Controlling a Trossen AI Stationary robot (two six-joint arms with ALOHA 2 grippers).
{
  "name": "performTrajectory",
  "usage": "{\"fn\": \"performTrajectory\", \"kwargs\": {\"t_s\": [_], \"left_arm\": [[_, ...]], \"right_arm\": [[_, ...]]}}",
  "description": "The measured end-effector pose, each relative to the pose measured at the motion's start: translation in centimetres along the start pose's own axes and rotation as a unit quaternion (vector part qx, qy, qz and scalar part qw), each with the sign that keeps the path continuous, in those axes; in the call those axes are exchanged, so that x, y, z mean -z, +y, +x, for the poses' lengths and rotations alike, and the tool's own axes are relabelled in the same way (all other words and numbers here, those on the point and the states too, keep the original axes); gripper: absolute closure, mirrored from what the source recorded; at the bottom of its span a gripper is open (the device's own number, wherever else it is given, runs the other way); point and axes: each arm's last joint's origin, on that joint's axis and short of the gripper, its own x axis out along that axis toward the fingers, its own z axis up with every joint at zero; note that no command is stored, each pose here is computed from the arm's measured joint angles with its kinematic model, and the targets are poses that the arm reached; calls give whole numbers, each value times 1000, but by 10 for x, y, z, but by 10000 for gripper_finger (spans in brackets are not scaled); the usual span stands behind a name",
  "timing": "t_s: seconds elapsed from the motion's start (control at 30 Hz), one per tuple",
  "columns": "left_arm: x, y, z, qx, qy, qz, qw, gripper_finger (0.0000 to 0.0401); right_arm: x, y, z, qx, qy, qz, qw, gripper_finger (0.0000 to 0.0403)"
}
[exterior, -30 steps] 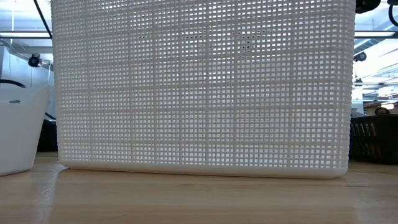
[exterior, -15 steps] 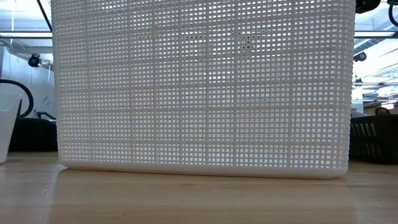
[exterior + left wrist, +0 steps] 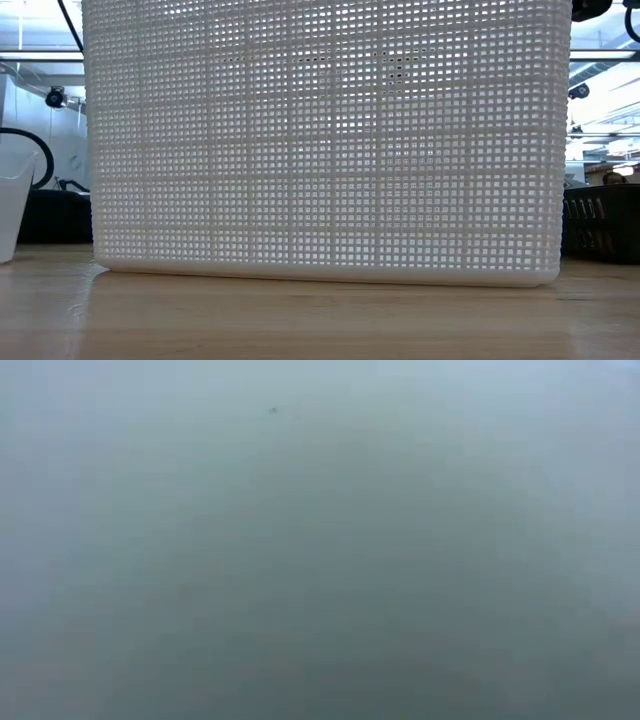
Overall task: Pick & place medical supplies in basket/bin
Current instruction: Put the violet bandage into the black bin
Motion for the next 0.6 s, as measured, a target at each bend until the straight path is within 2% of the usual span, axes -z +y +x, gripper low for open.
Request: {"fn": "performTrajectory", "kwargs": {"t_s": [0.6], "left_arm": [[0, -1, 0, 3, 0, 12, 1000, 9]], "right_arm": [[0, 0, 0, 0, 0, 0, 1000, 287]]}}
